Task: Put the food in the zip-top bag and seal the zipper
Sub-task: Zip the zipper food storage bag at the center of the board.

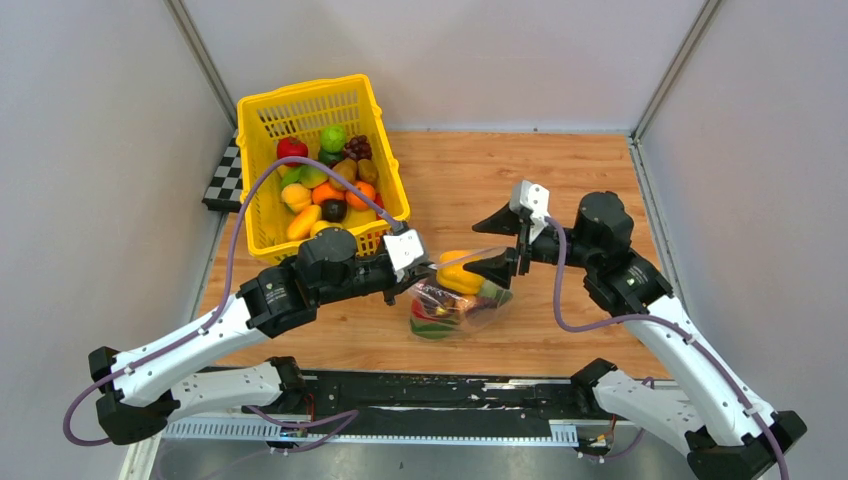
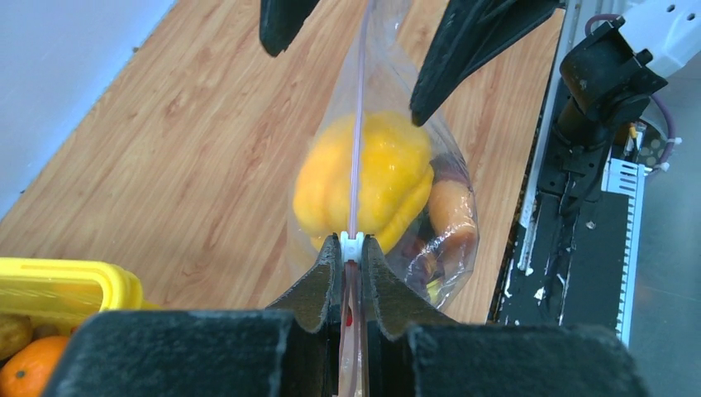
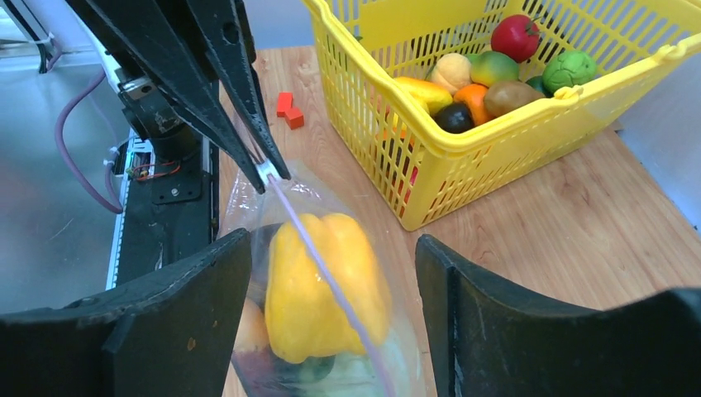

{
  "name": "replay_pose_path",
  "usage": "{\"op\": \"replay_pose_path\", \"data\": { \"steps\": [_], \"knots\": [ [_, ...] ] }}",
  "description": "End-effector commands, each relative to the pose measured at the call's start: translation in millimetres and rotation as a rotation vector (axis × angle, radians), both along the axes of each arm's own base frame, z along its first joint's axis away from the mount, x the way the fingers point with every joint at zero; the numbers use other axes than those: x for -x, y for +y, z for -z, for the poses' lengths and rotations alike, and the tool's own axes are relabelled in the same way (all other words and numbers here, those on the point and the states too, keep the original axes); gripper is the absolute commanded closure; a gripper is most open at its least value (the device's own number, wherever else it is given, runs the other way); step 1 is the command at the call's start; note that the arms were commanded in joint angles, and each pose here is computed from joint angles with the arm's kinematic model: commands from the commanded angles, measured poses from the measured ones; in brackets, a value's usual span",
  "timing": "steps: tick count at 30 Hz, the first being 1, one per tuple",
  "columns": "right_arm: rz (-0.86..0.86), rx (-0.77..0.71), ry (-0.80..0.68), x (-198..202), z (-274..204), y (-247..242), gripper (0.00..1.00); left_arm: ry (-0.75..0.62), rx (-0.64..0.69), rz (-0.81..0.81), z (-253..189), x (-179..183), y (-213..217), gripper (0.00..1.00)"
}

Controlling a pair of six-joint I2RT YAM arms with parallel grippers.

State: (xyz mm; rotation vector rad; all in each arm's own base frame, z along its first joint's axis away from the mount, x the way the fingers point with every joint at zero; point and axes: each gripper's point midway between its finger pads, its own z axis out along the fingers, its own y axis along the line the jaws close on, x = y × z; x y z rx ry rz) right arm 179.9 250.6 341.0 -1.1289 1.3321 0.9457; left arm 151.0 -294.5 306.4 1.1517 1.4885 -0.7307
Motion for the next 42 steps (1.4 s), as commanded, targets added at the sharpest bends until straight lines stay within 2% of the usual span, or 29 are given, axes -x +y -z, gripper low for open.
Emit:
{"op": "replay_pose_path", "data": {
  "steps": [1,7,12,14,16,20,24,27,31,37,42],
  "knots": [
    [-0.071,0.039,-0.055,4.0,-6.5,5.3,0.27,-0.037,0.102,0.029,-35.5,2.4,-7.5,1.00],
    [-0.168,0.101,-0.041,13.9,5.3,17.5,0.32,-0.032,0.109,0.029,-37.6,3.0,-7.6,1.00],
    [-0.186,0.117,-0.035,14.9,8.5,22.9,0.49,-0.037,0.119,0.032,-39.5,3.8,-7.3,1.00],
    [-0.183,0.120,-0.035,14.6,9.5,23.7,0.53,-0.037,0.118,0.033,-39.2,3.9,-7.4,1.00],
    [-0.176,0.124,-0.037,13.8,10.4,23.5,0.61,-0.036,0.118,0.032,-39.0,3.9,-7.2,1.00],
    [-0.167,0.121,-0.042,13.9,9.4,23.1,0.67,-0.035,0.120,0.030,-39.0,4.6,-5.6,1.00],
    [-0.162,0.116,-0.047,15.8,8.1,21.6,0.90,-0.032,0.122,0.028,-39.1,5.6,-3.8,1.00],
    [-0.151,0.113,-0.054,16.5,6.9,19.4,1.00,-0.033,0.128,0.026,-39.3,5.7,-3.2,1.00],
    [-0.081,0.108,-0.083,9.8,3.6,13.0,1.00,-0.032,0.107,-0.004,-32.4,1.3,0.7,1.00],
    [0.157,0.074,-0.158,-14.1,-9.0,-10.8,1.00,-0.040,0.063,-0.092,-20.5,-4.5,23.1,1.00],
    [0.228,0.028,-0.197,-13.6,-21.2,-23.5,1.00,-0.070,0.060,-0.165,-22.8,-7.4,46.3,1.00]
  ]
}}
